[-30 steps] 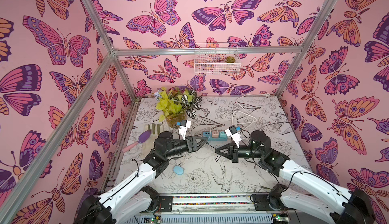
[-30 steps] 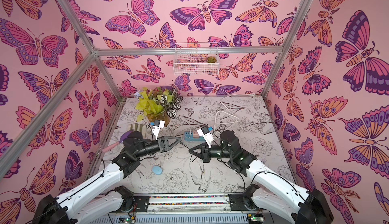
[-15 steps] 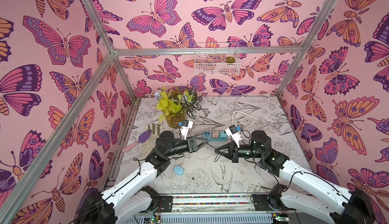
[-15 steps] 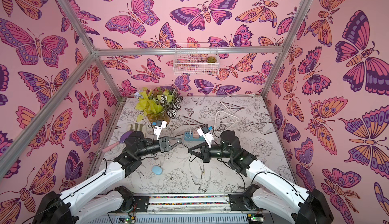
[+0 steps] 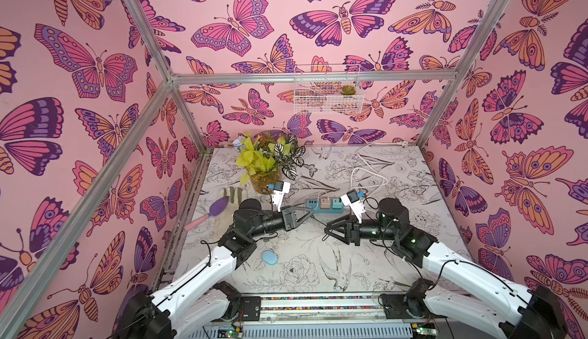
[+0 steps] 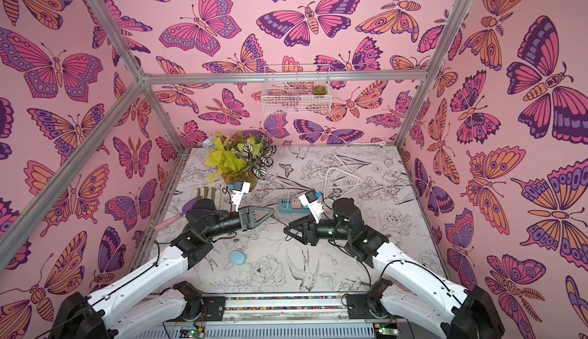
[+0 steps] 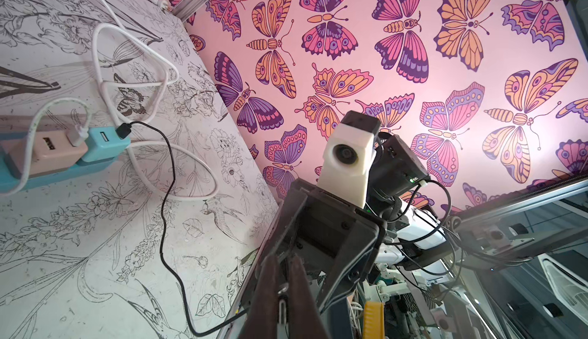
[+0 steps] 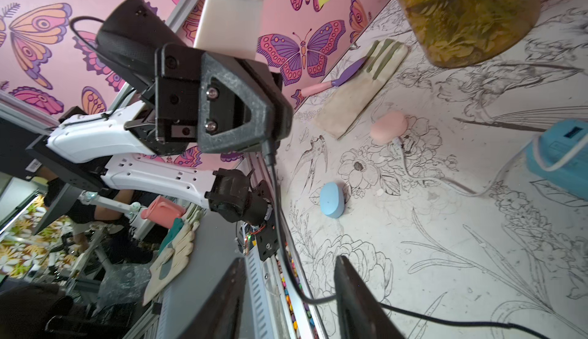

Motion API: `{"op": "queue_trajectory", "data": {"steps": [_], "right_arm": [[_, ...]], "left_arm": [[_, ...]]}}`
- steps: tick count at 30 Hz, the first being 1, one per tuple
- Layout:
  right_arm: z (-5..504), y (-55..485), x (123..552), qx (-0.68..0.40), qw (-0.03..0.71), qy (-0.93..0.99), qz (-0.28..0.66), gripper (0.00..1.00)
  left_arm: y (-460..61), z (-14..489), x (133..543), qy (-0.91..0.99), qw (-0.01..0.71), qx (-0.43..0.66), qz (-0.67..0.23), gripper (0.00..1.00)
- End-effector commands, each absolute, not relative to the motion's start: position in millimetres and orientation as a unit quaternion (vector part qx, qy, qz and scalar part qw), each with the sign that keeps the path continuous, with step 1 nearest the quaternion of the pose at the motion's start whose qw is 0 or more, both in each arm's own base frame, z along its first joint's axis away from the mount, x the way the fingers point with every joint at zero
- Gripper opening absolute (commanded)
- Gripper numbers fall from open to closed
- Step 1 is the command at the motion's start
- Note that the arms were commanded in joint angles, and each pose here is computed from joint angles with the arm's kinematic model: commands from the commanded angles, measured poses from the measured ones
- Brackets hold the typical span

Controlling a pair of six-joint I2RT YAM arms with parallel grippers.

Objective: Charge the bluetooth headset
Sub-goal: Adjust the charging cable.

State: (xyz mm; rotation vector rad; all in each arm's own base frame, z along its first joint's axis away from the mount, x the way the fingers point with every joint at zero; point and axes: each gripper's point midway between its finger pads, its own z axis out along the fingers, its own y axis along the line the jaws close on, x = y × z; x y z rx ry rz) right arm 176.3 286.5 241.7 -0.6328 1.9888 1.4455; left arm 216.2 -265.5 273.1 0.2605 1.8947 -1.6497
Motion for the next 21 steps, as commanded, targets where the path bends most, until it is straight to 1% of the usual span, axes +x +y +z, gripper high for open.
{"op": "queue_trajectory", "data": {"steps": [1,3,4,7,13,17,21], "right_arm": [[261,280,189,-0.210,0.342,0.747,0.530,0.55],[266,278,195,-0.199,0.360,0.743,0.528,0.60],[269,278,197,-0.196,0.366,0.740,0.529,0.60],[277,283,202,-0.193,0.372,0.731,0.538,0.61],[285,301,208,-0.199,0.359,0.712,0.570,0.62],[291,311,209,-0.203,0.346,0.696,0.595,0.62],[290,322,202,-0.216,0.333,0.686,0.610,0.57]], "left_arm": [[-258,266,220,0.723,0.329,0.095,-0.600,0.00],[-256,268,221,0.722,0.339,0.094,-0.595,0.00],[-256,268,222,0.722,0.343,0.095,-0.593,0.00],[-256,268,224,0.723,0.351,0.096,-0.588,0.00],[-267,271,224,0.719,0.351,0.108,-0.590,0.00],[-272,275,223,0.711,0.355,0.108,-0.597,0.00],[-273,277,222,0.703,0.359,0.105,-0.605,0.00]]}}
